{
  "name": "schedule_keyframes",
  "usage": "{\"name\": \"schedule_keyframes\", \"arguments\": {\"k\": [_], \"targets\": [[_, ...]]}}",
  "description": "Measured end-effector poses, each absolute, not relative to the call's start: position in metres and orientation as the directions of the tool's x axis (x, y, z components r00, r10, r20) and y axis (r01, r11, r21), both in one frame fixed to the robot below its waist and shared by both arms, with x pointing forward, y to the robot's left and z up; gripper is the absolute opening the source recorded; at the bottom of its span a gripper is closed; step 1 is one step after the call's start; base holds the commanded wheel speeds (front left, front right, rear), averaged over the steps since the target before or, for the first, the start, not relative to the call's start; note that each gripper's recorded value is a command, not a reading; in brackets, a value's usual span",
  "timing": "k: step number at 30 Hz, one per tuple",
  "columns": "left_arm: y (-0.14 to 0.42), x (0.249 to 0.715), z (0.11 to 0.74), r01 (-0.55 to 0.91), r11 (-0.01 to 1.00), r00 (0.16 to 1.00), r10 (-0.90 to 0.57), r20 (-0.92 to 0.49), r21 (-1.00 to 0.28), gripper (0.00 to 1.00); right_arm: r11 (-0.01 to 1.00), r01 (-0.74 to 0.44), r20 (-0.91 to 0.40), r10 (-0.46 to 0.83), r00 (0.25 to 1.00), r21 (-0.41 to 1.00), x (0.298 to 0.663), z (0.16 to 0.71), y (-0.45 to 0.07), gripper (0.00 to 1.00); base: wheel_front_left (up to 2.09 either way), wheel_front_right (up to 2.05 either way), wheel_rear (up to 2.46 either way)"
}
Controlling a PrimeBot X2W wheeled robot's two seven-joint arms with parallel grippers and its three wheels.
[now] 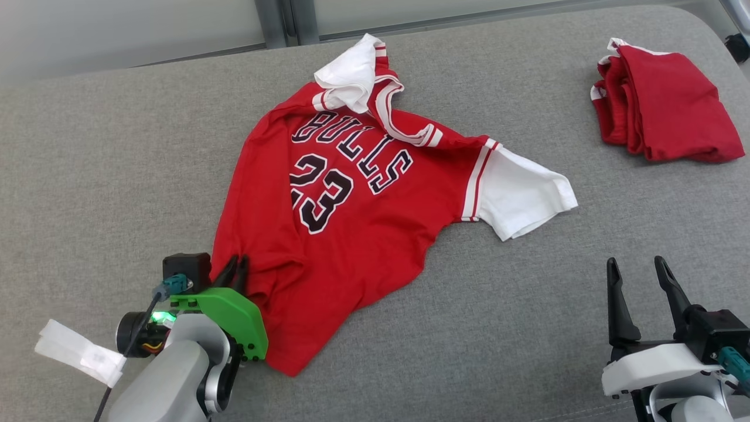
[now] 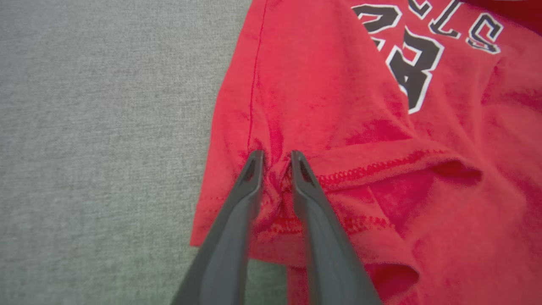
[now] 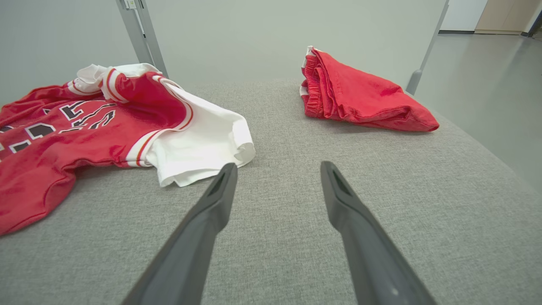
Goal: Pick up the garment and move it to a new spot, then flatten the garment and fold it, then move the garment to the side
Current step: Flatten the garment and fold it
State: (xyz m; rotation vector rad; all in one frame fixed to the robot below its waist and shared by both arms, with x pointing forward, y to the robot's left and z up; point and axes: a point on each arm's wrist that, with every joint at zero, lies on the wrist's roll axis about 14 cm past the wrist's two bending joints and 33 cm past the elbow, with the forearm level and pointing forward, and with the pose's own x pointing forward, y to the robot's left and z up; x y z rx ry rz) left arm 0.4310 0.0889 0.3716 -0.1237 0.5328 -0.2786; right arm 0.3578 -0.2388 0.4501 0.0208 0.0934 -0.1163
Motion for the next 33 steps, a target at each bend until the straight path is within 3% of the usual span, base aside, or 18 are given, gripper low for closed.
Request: {"name": "schedule_keyframes", "arguments": {"k": [9, 20, 32, 33], "targets": [[0.114, 0.454, 0.412, 0.137, 0.952, 0.909, -0.230, -0.348, -0.274, 0.00, 0.993, 0.115, -0.089, -0.113, 0.990, 0.021, 0.359, 0.451, -0.238, 1.00, 0.00, 0.00, 0.00], [0.184, 0.525, 0.476, 0.023, 0.984, 0.984, -0.054, -0.168, -0.178, 0.00, 0.997, 0.073, -0.102, -0.072, 0.992, 0.010, 0.379, 0.444, -0.226, 1.00, 0.00, 0.00, 0.00], [0.234, 0.578, 0.455, -0.112, 0.991, 0.980, 0.099, -0.170, -0.071, 0.00, 0.995, 0.096, -0.167, -0.098, 0.981, -0.020, 0.383, 0.422, -0.236, 1.00, 0.00, 0.00, 0.00], [0.233, 0.580, 0.451, -0.111, 0.992, 0.979, 0.098, -0.179, -0.065, 0.19, 0.995, 0.099, -0.173, -0.101, 0.980, -0.021, 0.382, 0.420, -0.237, 1.00, 0.00, 0.00, 0.00]]}}
